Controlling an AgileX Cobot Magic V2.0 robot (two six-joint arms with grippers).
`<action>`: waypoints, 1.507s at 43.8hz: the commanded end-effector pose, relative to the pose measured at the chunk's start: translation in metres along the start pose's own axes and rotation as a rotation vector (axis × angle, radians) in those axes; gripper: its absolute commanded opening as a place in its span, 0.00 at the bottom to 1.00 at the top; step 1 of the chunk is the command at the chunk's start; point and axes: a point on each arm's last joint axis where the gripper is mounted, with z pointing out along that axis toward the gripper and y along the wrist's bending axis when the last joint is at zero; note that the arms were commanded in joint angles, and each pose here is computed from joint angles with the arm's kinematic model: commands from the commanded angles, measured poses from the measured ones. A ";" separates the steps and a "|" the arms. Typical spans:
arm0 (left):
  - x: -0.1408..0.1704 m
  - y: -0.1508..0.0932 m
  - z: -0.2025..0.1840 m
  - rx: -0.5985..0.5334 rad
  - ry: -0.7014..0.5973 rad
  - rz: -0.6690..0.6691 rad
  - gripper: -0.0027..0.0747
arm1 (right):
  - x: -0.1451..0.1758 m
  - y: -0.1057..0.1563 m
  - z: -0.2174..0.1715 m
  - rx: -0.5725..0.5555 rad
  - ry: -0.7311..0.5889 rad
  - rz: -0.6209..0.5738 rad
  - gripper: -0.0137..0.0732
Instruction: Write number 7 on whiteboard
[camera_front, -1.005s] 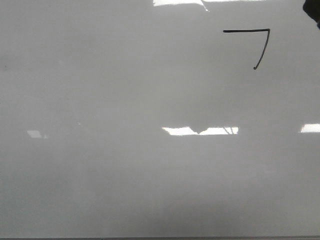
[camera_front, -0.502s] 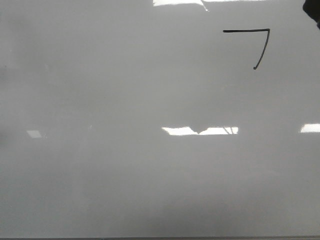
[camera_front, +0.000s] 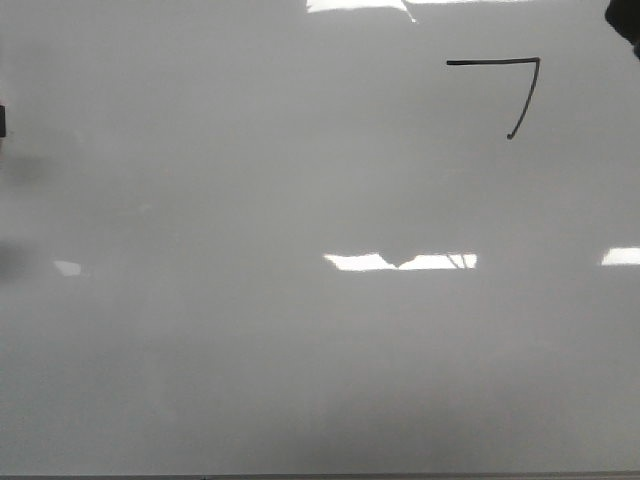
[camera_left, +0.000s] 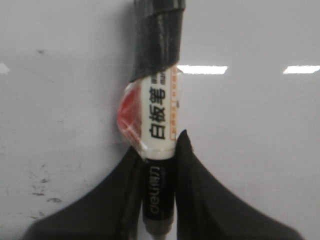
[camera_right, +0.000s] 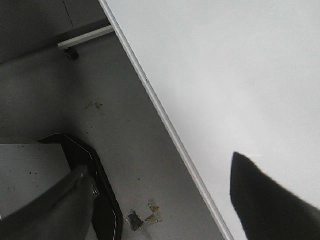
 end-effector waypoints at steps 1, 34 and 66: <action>-0.017 0.000 0.000 0.004 -0.097 -0.011 0.29 | -0.011 -0.003 -0.010 0.044 -0.081 0.000 0.82; -0.074 -0.002 -0.050 -0.088 0.070 0.101 0.47 | 0.008 0.007 -0.056 0.251 -0.119 0.177 0.82; -0.123 -0.039 -0.215 0.040 0.268 0.103 0.47 | 0.031 0.008 -0.080 0.421 -0.103 0.491 0.81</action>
